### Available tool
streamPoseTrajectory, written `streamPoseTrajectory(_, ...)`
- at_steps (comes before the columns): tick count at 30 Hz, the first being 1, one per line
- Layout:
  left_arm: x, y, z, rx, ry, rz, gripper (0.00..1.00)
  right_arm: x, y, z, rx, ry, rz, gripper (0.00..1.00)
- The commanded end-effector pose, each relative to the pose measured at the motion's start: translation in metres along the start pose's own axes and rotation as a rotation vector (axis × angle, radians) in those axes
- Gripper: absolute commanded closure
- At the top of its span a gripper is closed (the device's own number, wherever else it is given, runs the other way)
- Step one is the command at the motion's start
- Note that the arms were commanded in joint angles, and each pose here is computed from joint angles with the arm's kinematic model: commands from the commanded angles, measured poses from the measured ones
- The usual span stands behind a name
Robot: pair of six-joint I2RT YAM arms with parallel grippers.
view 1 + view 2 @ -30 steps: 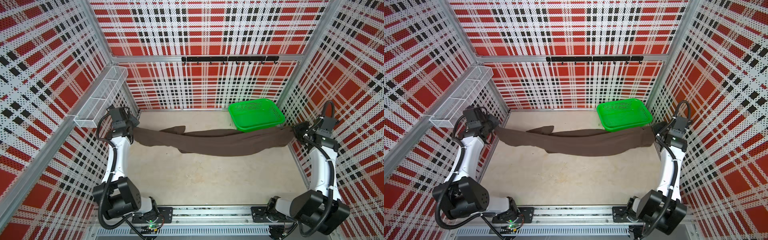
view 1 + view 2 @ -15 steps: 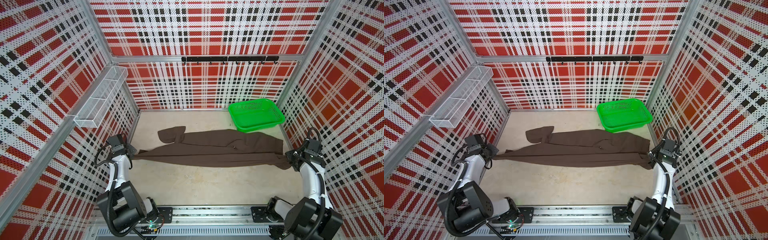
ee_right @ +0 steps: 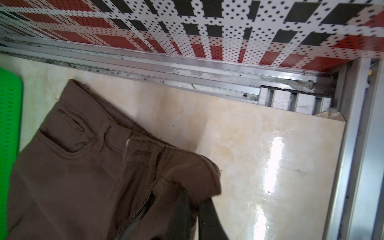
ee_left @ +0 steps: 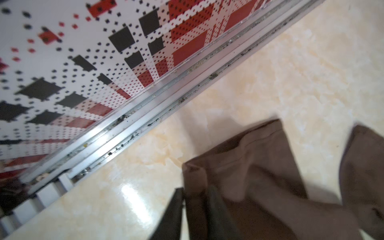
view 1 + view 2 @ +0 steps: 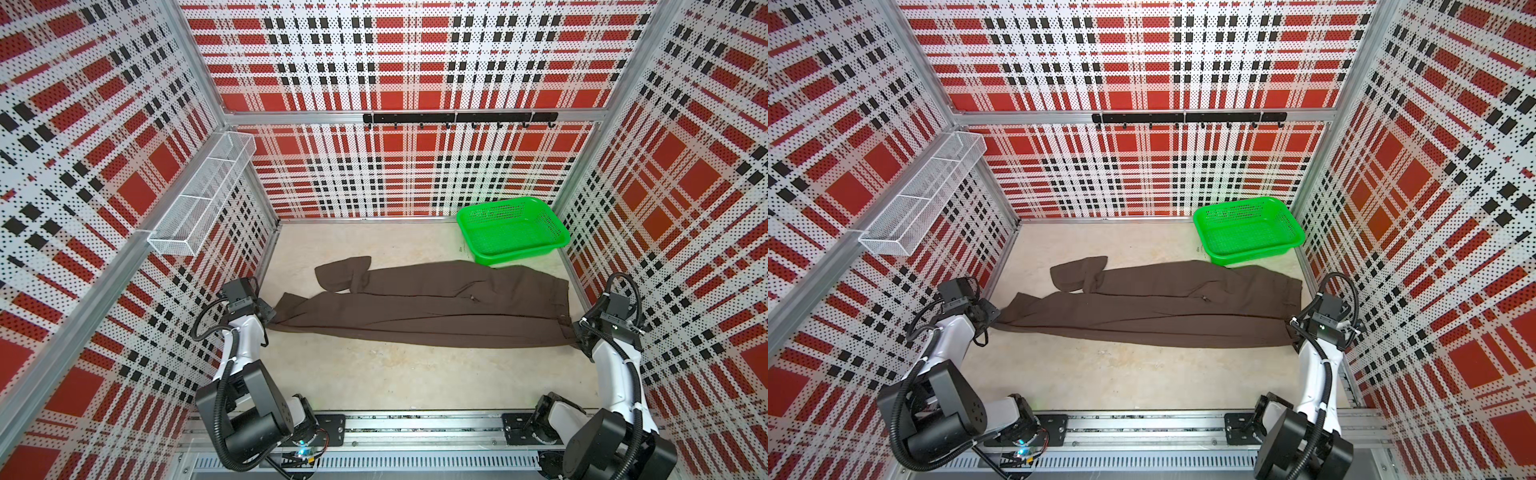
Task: Fold and stack the trousers
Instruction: Flatten out the trousers at the center of the table, then smooth out the trousers at the center of the table.
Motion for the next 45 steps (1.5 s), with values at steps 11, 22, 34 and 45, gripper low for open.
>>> streamPoseTrajectory(11,-0.080,0.035,-0.071,-0.125,-0.272,0.068,0.23,0.026,0.034,-0.051,-0.081,0.218,0.130,0.18)
streamPoseTrajectory(22,-0.237,-0.033,-0.085,-0.024,-0.535,0.269,0.15,0.104,0.031,-0.050,0.016,0.435,0.016,0.12)
streamPoseTrajectory(34,-0.342,-0.109,-0.005,0.141,-0.496,0.489,0.07,0.141,0.003,-0.020,0.129,0.474,-0.158,0.17)
streamPoseTrajectory(45,-0.356,-0.154,0.050,0.172,-0.313,0.683,0.19,0.135,-0.009,-0.013,0.155,0.478,-0.181,0.19)
Point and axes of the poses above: each gripper's point midway between its finger pads, its own z axis out along the fingers, its own x axis along the line the jaws close on, y = z × x, the point moved 7 cm from there along -z, back along the fingers, and after that the axes turned 10 degrees about -z, right-handed, at the moved point
